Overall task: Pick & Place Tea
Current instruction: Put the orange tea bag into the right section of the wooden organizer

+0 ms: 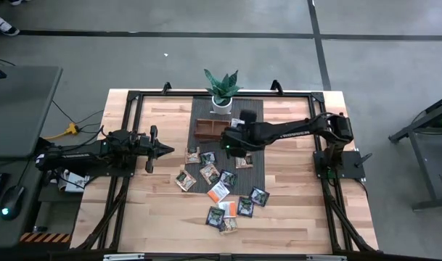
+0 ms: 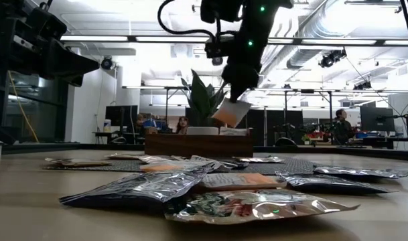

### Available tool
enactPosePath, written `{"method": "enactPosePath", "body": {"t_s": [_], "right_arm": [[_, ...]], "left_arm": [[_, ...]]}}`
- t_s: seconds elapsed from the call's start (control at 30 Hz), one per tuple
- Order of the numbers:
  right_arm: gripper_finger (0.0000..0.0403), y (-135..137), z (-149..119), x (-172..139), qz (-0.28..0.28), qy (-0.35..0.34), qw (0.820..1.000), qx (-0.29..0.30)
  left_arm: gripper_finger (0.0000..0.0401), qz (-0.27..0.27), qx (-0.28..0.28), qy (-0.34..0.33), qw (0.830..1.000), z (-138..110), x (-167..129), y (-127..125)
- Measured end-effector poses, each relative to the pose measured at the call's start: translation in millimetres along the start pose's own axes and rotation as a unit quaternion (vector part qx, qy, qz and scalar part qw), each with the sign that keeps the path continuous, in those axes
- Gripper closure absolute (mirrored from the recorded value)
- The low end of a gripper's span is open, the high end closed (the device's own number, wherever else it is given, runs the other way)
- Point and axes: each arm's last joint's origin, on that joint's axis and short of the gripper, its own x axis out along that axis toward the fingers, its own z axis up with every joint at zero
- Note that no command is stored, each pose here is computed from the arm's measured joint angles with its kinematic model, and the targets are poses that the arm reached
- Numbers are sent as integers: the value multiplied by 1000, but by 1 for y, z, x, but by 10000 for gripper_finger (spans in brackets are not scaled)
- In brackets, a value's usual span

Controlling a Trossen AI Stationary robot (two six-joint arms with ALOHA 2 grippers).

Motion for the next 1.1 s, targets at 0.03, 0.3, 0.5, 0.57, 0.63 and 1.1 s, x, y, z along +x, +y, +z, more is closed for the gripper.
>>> {"method": "enactPosePath", "body": {"t_s": [0.03, 0.3, 0.5, 0.57, 0.63, 1.1], "right_arm": [[403, -1, -1, 1, -21, 1, 1000, -22], [403, 0, -7, 11, -79, 26, 980, -182], [402, 8, 0, 27, -86, 23, 963, -253], [402, 10, 2, 31, -87, 21, 959, -270], [402, 11, 2, 34, -88, 23, 954, -284], [403, 20, 3, 48, -64, 27, 946, -318]], "left_arm": [[400, 0, 0, 0, 1000, 0, 0, 0], [400, 0, 0, 0, 1000, 0, 0, 0], [400, 0, 0, 0, 1000, 0, 0, 0], [400, 0, 0, 0, 1000, 0, 0, 0], [400, 0, 0, 0, 1000, 0, 0, 0], [400, 0, 0, 0, 1000, 0, 0, 0]]}}
